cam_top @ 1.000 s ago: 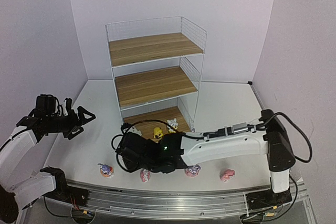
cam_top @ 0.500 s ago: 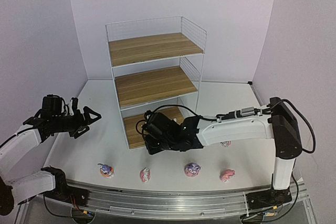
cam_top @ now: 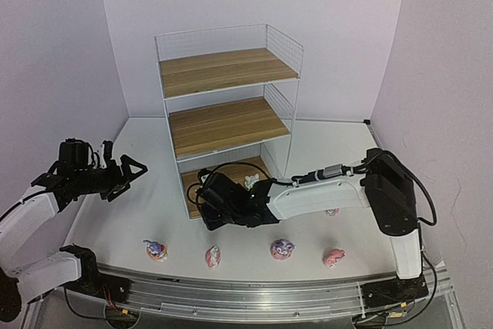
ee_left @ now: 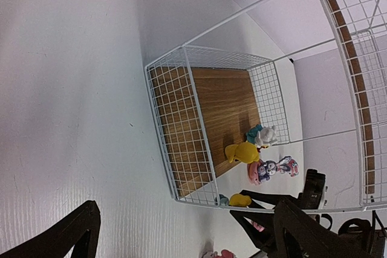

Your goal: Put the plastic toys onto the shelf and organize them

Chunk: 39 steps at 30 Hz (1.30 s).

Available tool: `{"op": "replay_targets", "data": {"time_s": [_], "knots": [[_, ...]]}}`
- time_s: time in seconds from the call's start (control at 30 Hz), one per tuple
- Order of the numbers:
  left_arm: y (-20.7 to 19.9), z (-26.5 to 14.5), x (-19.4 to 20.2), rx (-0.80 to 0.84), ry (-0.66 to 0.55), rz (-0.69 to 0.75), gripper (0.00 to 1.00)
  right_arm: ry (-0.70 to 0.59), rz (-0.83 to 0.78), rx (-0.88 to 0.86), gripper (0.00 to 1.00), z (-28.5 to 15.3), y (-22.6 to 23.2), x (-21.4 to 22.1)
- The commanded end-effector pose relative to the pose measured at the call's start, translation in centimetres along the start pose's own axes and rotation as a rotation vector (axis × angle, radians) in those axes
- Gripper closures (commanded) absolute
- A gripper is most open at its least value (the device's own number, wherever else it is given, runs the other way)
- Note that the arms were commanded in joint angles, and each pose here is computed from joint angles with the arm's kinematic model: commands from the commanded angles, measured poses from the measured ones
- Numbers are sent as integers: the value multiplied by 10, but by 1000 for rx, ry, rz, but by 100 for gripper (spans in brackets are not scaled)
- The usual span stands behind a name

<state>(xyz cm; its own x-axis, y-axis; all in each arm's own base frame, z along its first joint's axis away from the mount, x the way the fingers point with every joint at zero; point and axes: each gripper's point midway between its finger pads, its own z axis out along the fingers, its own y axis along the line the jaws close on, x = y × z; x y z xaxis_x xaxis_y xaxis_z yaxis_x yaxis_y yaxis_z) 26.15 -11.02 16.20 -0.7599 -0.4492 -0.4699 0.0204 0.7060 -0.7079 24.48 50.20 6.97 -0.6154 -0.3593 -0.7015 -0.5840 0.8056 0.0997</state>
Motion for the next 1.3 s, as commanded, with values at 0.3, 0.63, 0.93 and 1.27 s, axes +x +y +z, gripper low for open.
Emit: {"op": "replay_targets", "data": {"time_s": [0.3,0.63,0.93,1.27], "knots": [[-7,-2,0,34,-4,39,0,-109,31,-15,90,15,0,-40],[-8,0,0,37,1,48,0,-119,47,1,88,25,-9,-46],[-6,1,0,33,1,47,0,-113,42,-25,88,33,-7,-46],[-7,1,0,34,1,47,0,-129,34,-18,86,37,-7,-51]]}}
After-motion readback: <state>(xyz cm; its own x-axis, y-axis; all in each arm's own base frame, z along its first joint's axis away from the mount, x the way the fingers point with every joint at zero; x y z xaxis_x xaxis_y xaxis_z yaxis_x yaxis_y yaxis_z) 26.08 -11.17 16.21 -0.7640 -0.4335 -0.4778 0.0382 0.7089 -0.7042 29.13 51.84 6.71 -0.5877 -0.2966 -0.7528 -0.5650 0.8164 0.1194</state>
